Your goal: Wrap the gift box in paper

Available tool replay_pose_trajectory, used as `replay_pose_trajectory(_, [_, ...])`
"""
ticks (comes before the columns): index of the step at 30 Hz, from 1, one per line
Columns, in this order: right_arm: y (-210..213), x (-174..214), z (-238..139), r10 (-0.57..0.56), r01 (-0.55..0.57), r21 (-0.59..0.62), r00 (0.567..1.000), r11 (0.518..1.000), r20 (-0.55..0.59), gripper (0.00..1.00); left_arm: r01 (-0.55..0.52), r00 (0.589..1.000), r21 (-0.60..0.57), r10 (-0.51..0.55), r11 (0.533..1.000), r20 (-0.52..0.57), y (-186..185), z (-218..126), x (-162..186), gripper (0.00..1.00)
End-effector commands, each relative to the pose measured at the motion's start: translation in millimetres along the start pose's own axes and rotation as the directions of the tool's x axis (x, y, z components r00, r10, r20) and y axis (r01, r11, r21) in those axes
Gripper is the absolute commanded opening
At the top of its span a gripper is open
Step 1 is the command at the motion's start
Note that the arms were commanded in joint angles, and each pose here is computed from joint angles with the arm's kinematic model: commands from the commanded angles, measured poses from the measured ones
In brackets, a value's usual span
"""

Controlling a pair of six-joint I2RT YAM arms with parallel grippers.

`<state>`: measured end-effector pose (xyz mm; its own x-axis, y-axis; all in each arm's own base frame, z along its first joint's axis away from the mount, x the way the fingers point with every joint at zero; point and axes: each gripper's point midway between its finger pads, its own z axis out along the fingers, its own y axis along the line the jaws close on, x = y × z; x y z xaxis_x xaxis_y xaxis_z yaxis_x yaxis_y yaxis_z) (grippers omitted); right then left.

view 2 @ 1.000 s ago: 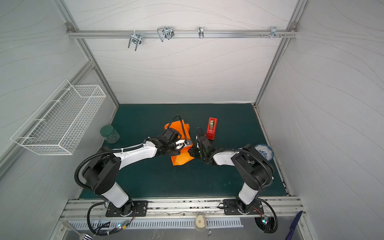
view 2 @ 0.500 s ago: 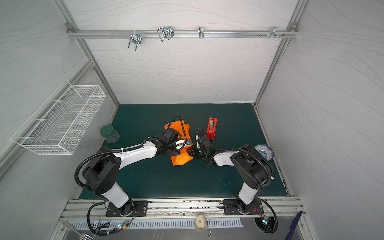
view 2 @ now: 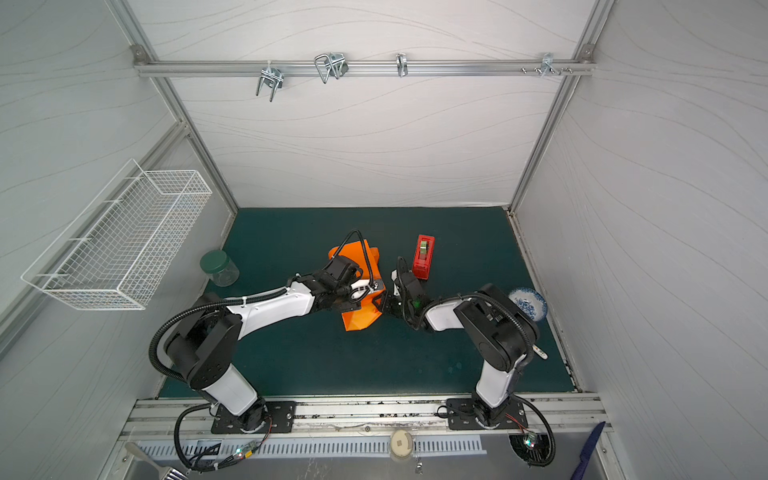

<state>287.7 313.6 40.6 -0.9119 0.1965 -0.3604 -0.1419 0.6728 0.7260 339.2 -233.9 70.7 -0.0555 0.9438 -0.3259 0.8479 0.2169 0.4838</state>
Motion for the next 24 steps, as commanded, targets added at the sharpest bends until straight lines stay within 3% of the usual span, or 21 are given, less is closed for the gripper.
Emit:
replay_pose_trajectory(1, [-9, 7, 2, 0.011, -0.011, 0.003, 1.000, 1.000, -0.021, 0.40, 0.004, 0.999, 0.062, -0.001, 0.998, -0.041, -14, 10, 9, 0.77])
replay_pose_trajectory(12, [6, 15, -6, -0.063, 0.059, -0.060, 0.996, 0.996, -0.065, 0.55, 0.007, 0.999, 0.064, -0.004, 0.998, -0.051, -15, 12, 11, 0.77])
replay_pose_trajectory(24, [1, 38, -8, -0.071, 0.062, -0.074, 0.988, 0.995, -0.137, 0.57, 0.009, 0.998, 0.062, -0.005, 0.998, -0.056, -14, 12, 11, 0.76])
